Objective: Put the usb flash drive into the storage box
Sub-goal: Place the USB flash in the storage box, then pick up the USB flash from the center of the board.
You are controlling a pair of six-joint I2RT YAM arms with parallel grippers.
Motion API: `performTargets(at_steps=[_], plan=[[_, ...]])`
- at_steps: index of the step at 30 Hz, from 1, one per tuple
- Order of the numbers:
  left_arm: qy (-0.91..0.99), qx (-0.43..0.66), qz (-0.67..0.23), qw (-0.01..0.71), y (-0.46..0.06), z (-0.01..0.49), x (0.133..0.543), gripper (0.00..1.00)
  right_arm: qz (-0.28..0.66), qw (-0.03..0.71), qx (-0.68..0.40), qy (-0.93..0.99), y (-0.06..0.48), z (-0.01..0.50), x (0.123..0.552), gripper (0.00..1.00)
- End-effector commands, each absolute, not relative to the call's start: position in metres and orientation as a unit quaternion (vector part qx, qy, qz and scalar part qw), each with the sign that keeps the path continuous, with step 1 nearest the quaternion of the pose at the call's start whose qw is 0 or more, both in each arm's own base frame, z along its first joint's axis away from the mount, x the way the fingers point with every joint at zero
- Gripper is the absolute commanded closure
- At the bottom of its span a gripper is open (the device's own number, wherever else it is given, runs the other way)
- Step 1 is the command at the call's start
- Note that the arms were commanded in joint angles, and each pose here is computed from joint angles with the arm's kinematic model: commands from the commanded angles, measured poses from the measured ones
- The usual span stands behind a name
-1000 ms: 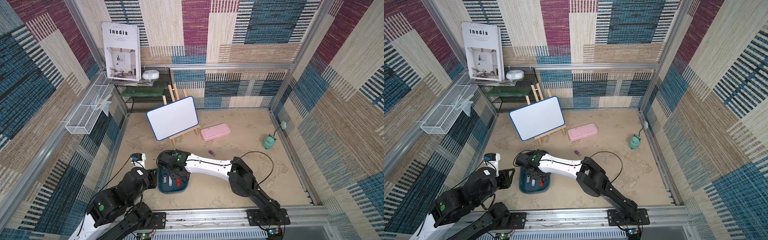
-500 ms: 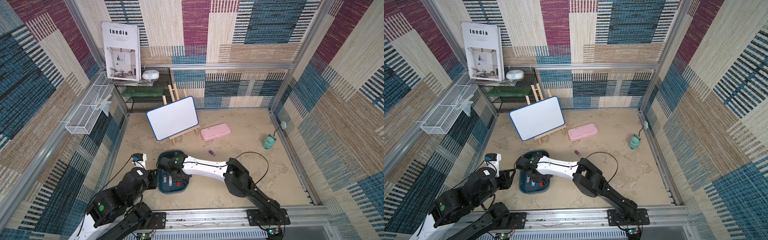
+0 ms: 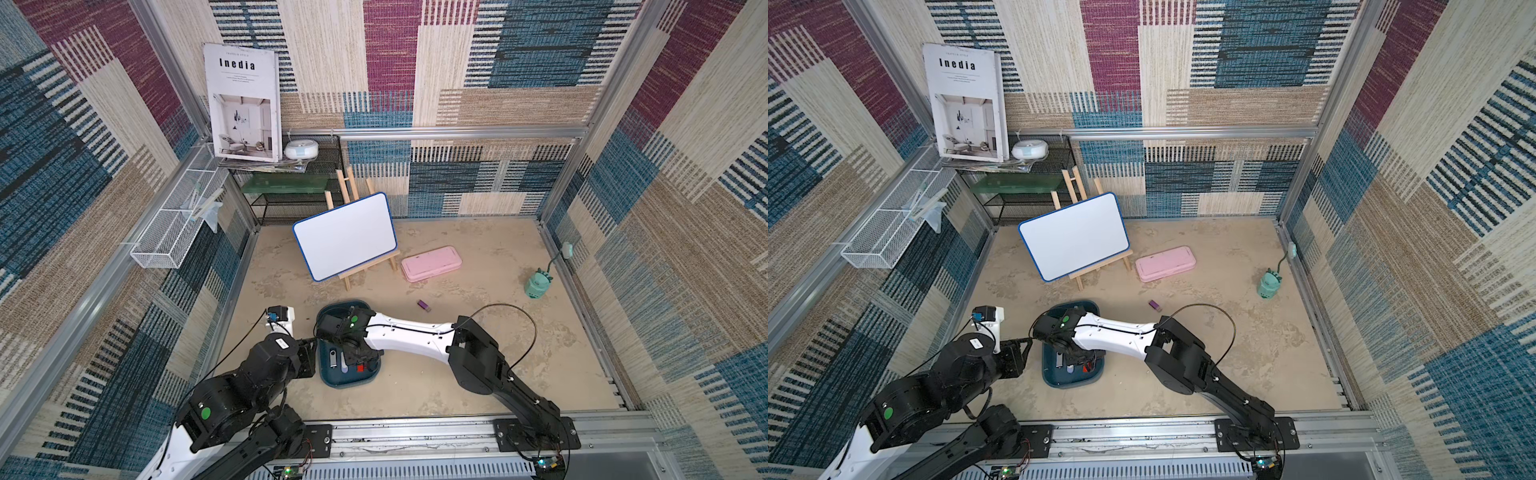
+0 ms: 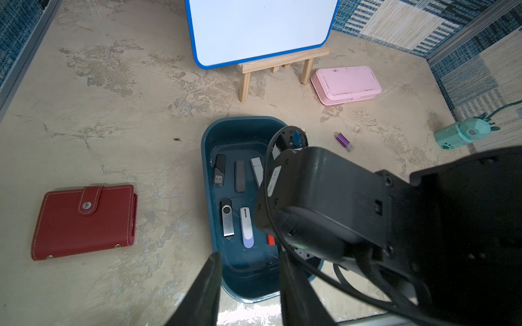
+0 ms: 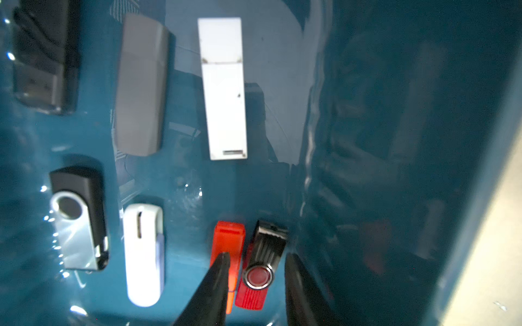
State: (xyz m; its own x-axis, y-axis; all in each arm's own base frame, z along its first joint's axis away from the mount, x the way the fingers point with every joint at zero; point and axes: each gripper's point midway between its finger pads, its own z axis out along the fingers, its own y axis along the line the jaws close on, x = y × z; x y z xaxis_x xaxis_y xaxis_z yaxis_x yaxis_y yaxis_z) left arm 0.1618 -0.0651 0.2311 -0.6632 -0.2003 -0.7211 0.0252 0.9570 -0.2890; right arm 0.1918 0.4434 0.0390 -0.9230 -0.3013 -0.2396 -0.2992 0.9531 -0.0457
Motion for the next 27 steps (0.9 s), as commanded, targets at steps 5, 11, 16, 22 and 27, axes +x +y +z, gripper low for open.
performTargets(at_steps=[5,11,16,22,27], plan=[[0.901,-0.050,-0.134,0.410,-0.064,0.231,0.163,0.61,0.021,0.174,-0.142,0.974,0.445,0.086,0.204,0.61],[0.901,-0.050,-0.134,0.409,-0.064,0.230,0.163,0.61,0.037,0.227,-0.134,0.964,0.428,0.134,0.224,0.60],[0.907,-0.039,-0.134,0.397,-0.070,0.227,0.165,0.59,0.042,0.281,-0.100,0.954,0.378,0.168,0.255,0.59],[0.924,-0.006,-0.141,0.357,-0.095,0.220,0.172,0.56,0.102,0.345,-0.036,0.932,0.275,0.178,0.295,0.57],[0.941,0.001,-0.175,0.289,-0.141,0.213,0.188,0.56,0.091,0.415,0.025,0.905,0.181,0.169,0.318,0.52]])
